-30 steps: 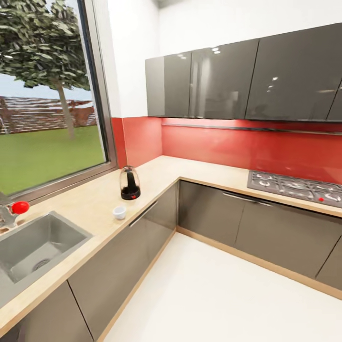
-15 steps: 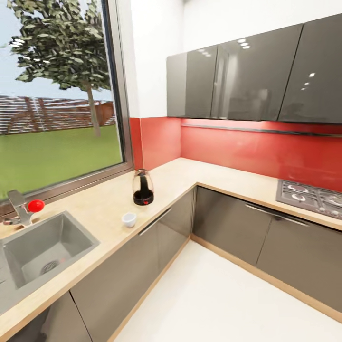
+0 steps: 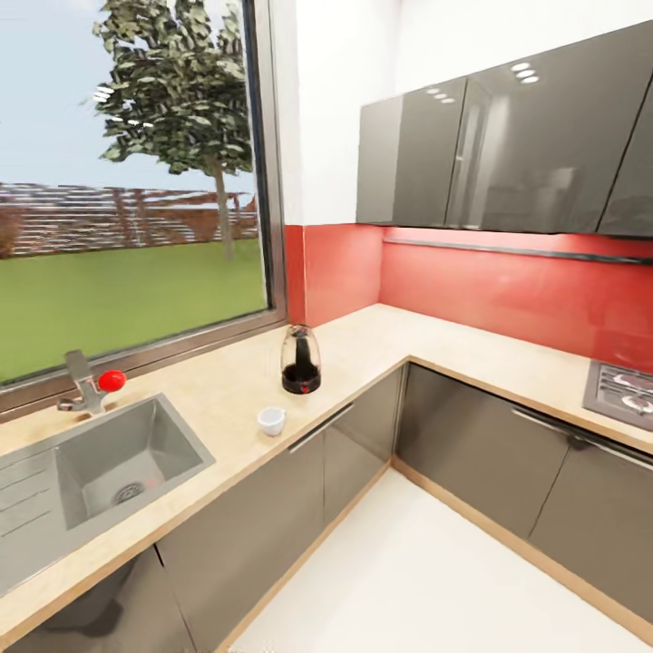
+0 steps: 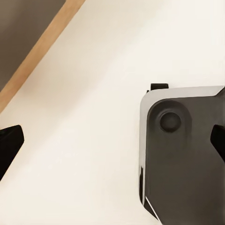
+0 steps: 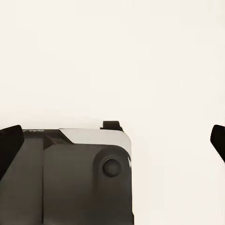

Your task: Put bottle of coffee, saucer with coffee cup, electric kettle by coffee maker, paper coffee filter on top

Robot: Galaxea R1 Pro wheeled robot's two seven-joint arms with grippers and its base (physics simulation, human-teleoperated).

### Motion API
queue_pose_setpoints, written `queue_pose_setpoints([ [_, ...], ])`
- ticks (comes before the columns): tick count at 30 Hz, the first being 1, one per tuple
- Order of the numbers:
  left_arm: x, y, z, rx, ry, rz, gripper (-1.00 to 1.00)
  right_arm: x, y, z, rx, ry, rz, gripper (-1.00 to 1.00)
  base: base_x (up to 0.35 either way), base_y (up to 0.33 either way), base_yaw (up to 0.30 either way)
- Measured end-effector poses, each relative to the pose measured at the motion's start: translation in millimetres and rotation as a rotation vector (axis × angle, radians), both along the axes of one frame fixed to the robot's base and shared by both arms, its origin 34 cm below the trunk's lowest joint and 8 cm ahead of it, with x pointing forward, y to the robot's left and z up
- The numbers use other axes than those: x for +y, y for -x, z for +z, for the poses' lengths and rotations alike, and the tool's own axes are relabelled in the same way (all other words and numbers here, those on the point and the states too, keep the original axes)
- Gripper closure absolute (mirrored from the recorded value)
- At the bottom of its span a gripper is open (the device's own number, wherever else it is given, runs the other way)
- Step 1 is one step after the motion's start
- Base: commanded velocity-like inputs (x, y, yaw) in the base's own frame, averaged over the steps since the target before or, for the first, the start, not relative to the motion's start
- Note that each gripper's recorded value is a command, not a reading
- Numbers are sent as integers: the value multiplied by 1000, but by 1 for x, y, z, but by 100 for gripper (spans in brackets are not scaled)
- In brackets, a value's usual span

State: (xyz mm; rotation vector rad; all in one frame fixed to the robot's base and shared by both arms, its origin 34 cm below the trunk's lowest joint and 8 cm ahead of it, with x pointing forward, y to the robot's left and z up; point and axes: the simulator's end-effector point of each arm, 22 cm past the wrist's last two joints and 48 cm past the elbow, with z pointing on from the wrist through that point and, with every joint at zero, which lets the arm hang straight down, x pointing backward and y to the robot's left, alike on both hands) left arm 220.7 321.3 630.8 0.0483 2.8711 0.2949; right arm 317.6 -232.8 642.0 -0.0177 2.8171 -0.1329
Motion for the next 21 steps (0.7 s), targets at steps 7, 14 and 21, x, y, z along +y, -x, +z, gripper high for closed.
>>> queue_pose_setpoints([
  [7,0,0,0,0,-1,1,-100,0,0,0,0,0,0,-100,0,-1,277],
  [14,1,0,0,0,-1,2,-100,0,0,0,1,0,0,-100,0,0,277],
  [21,1,1,0,1,-1,5,-100,0,0,0,0,0,0,-100,0,0,277],
])
